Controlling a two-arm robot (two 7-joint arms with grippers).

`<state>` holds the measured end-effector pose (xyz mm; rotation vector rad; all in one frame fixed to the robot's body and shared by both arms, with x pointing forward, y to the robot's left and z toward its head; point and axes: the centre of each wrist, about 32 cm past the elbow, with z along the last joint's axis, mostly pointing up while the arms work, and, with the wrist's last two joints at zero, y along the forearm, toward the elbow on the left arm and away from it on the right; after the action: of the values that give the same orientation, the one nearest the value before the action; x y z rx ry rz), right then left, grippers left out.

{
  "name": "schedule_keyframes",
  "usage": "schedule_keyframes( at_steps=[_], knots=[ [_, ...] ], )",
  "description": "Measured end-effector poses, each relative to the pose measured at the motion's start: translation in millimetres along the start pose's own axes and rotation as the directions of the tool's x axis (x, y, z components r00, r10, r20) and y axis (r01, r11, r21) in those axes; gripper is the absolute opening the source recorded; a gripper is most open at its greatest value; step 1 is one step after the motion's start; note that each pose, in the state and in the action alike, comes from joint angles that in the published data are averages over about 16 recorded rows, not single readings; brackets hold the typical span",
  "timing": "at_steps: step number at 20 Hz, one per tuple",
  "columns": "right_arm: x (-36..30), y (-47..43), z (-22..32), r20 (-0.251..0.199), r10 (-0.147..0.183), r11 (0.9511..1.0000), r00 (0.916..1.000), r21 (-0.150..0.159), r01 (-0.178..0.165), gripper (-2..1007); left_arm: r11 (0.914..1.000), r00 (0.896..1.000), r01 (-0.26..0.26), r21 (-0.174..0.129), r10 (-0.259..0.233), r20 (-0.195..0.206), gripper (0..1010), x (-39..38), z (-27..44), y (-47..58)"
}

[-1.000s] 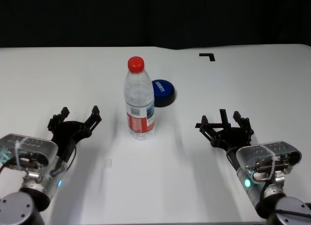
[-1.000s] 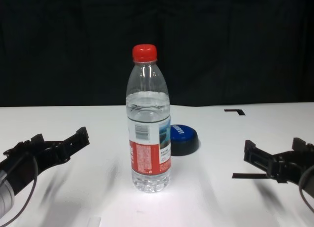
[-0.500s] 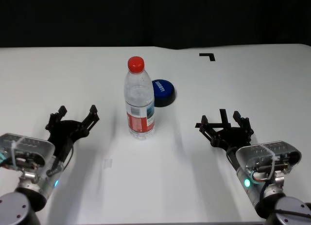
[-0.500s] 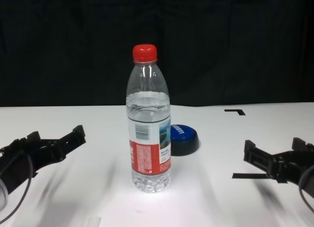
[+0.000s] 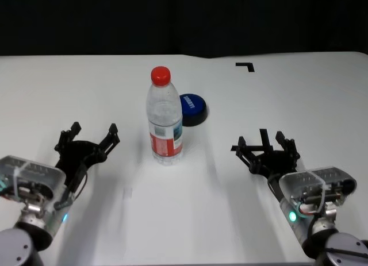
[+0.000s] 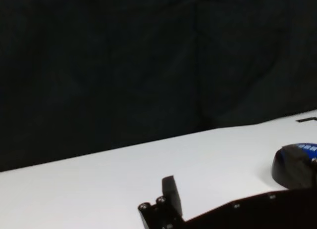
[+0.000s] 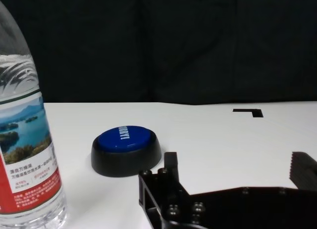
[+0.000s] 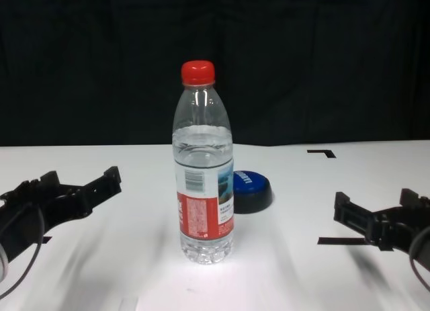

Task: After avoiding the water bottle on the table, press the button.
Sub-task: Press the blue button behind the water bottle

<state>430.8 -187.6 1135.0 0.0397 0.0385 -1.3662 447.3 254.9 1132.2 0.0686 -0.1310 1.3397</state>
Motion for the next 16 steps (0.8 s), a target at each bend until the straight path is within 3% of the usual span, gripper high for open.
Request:
schedule_keyframes(
  at_steps=[16],
  knots=[
    [0.0,0.0,0.0,0.000,0.000,1.0000,1.0000,0.000,0.000,1003,0.9959,0.994,0.082,-0.037,-0.079,0.077,1003,1.7,9.1,13.8]
  ],
)
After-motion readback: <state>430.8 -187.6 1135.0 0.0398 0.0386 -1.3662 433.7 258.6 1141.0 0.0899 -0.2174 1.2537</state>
